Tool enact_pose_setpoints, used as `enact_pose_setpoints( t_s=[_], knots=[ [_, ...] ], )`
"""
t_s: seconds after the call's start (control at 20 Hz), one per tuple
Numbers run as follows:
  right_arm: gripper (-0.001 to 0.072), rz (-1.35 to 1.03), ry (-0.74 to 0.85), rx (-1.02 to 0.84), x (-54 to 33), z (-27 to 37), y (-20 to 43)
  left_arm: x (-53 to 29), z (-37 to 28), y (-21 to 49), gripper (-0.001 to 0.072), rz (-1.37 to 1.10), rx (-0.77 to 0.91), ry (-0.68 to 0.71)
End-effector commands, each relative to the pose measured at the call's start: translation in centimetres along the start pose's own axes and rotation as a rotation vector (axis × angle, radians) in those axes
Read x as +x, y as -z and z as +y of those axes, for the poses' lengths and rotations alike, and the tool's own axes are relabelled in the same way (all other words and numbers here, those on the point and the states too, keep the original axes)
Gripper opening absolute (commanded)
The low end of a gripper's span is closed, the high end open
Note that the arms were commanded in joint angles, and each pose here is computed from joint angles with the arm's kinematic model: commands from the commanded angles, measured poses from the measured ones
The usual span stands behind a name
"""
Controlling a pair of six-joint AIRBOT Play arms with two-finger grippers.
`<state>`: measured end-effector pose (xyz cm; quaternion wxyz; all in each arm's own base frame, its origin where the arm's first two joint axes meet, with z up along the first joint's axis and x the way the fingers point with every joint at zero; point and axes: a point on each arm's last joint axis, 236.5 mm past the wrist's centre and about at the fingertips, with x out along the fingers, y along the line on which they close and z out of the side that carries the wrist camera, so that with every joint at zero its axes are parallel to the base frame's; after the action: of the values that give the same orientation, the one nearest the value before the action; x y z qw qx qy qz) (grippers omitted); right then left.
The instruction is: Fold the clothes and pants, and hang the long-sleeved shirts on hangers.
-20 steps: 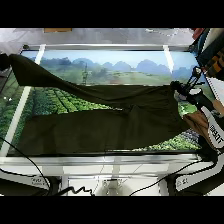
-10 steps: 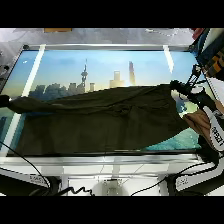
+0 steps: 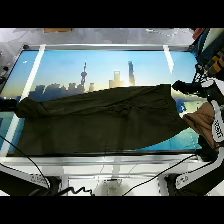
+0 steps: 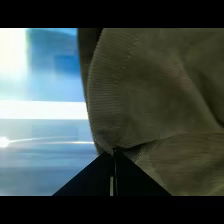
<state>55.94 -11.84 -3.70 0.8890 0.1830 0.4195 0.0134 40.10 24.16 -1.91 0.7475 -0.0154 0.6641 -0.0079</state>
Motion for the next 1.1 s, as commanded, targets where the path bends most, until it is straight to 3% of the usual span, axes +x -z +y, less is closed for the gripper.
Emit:
enact_pose_setpoints(
  t_s=[0.0, 0.45, 0.65, 0.75, 1.05],
  knots=[
    [0.0462, 0.058, -0.007, 0.041, 1.0, -1.1, 0.9, 0.2, -0.7, -0.3, 0.0013, 0.008, 0.02, -0.001],
    [0.0441, 0.101, -0.063, 0.049, 4.2, 1.1, 2.5, 0.2, -0.7, -0.3, 0.0013, 0.008, 0.02, -0.001],
    [0.0321, 0.087, -0.059, -0.014, 5.2, 3.4, 2.4, 0.2, -0.7, -0.3, 0.0013, 0.007, 0.008, -0.001],
    [0.0025, 0.042, -0.033, -0.064, 5.8, 4.3, 1.5, 0.2, -0.7, -0.3, 0.0013, 0.008, -0.01, -0.001],
    [0.0021, -0.144, 0.073, -0.074, 3.1, 2.2, -4.9, -1.1, -3.1, -2.0, 0.0012, -0.024, 0.023, -0.012]
  ],
)
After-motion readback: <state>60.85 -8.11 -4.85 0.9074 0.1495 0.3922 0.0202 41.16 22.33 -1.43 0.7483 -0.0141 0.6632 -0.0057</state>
